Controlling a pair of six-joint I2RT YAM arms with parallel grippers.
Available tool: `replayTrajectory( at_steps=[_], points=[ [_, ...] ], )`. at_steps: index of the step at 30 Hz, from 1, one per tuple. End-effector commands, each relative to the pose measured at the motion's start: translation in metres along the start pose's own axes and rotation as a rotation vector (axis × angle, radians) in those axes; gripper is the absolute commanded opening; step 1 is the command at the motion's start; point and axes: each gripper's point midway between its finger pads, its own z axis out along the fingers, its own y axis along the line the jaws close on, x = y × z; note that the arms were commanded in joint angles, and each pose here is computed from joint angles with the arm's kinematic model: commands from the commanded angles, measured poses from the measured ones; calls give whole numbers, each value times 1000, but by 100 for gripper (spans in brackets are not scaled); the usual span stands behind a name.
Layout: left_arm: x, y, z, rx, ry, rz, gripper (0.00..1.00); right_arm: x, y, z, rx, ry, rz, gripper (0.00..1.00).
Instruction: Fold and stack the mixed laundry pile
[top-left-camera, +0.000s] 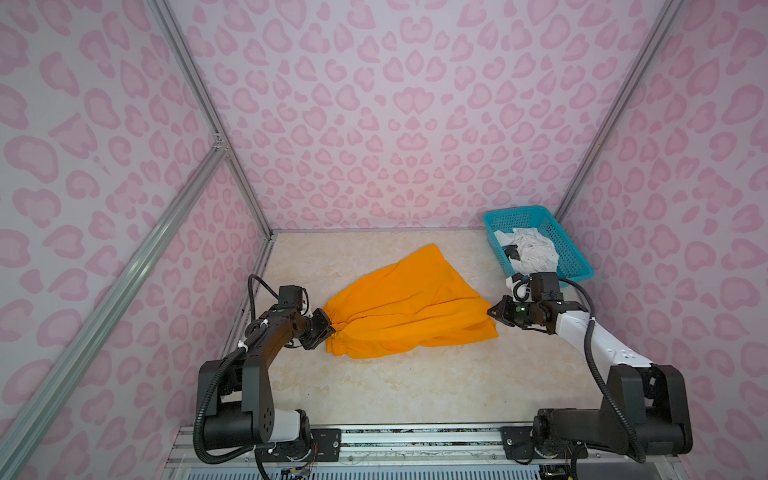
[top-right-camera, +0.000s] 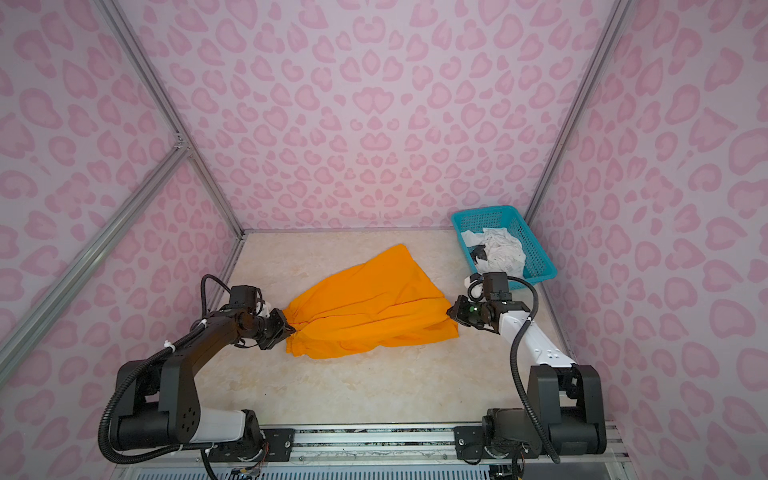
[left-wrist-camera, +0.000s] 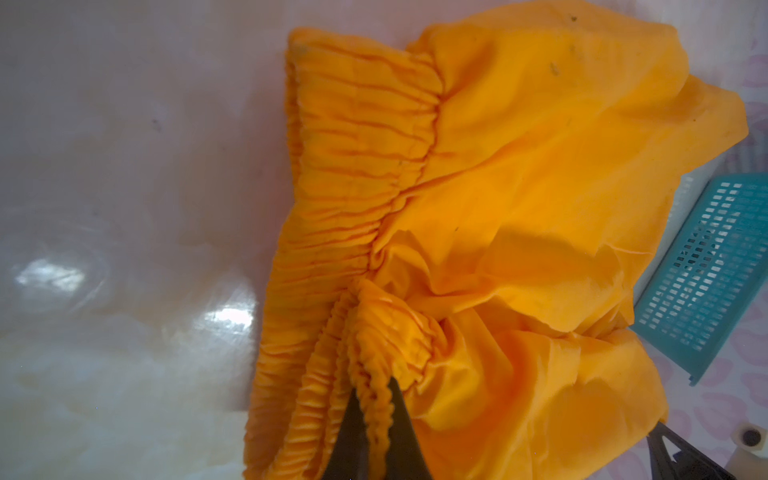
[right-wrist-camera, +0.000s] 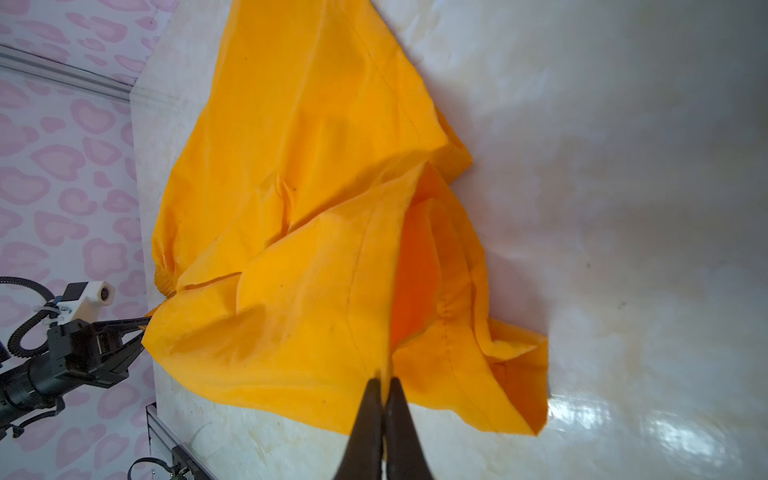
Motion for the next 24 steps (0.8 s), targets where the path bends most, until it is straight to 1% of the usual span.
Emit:
replayTrajectory(
  at_steps=[1,6,9,13,16,18,20,24],
  points=[
    [3,-3,-1,10,21,27,3,2,0,-13,37,-3,-12,0],
    [12,-11,-9,37,48,70,3,-14,20,-46,40,-100,-69,0],
    [28,-19,-19,37,85,119,3,-27,39,-75,40,-181,-127,0],
    [54,-26,-35,36,120,171,3,-49,68,-123,27,-351,-211,0],
    [53,-31,-51,46,66,173,3,-70,93,-150,-13,-464,-266,0],
    [43,-39,-61,65,11,170,3,-87,110,-157,-56,-503,-297,0],
    [31,-48,-66,99,-24,155,3,-104,121,-155,-82,-520,-307,0],
    [6,-65,-62,164,-52,115,3,-137,153,-137,-141,-536,-363,0]
  ],
)
